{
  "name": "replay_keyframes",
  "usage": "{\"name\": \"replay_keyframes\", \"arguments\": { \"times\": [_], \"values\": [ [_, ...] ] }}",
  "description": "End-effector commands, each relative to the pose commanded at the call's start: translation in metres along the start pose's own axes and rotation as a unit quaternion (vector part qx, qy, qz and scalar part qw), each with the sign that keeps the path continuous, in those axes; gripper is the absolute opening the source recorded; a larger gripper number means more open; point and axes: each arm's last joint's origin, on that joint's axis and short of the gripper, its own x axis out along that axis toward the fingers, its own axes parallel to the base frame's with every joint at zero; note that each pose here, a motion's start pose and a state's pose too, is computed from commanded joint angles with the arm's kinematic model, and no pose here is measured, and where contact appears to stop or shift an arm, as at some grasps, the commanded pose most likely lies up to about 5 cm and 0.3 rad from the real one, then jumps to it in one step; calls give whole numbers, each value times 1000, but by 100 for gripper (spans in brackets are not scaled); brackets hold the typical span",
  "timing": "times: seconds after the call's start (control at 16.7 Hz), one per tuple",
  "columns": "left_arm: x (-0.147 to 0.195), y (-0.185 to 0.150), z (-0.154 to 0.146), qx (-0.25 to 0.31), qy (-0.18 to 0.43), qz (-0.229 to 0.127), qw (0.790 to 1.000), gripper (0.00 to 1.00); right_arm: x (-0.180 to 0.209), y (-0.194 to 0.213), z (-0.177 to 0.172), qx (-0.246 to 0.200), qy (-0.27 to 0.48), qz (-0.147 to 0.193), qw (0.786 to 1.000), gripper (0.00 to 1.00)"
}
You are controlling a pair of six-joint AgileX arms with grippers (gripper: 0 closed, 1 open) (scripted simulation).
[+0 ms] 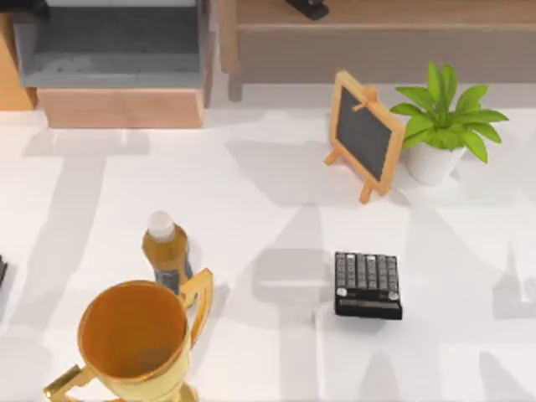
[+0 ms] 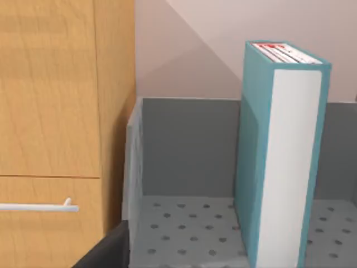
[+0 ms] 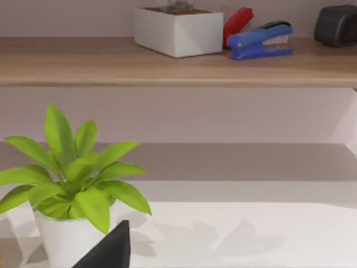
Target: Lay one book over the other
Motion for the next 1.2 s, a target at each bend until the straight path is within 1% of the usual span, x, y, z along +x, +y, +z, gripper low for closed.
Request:
{"name": "replay_keyframes", "arguments": {
  "times": [0.12,0.24,0.36,0.48,0.6,0.72,1.02,1.2],
  "values": [
    [45,-9,-7,0,8,0,1000,100,0,0,0,0,0,0,1000,100],
    [86,-19,-22,1,16,-1,1000,100,0,0,0,0,0,0,1000,100],
    [119,-29,-40,1,22,-2,1000,100,0,0,0,0,0,0,1000,100],
    [143,-36,-57,2,24,-2,1000,100,0,0,0,0,0,0,1000,100],
    [158,-41,-68,2,24,-2,1000,100,0,0,0,0,0,0,1000,100],
    [164,-43,-73,2,23,-2,1000,100,0,0,0,0,0,0,1000,100],
    [164,-41,-73,2,25,0,1000,100,0,0,0,0,0,0,1000,100],
    [175,-43,-73,2,23,-2,1000,100,0,0,0,0,0,0,1000,100]
  ]
}}
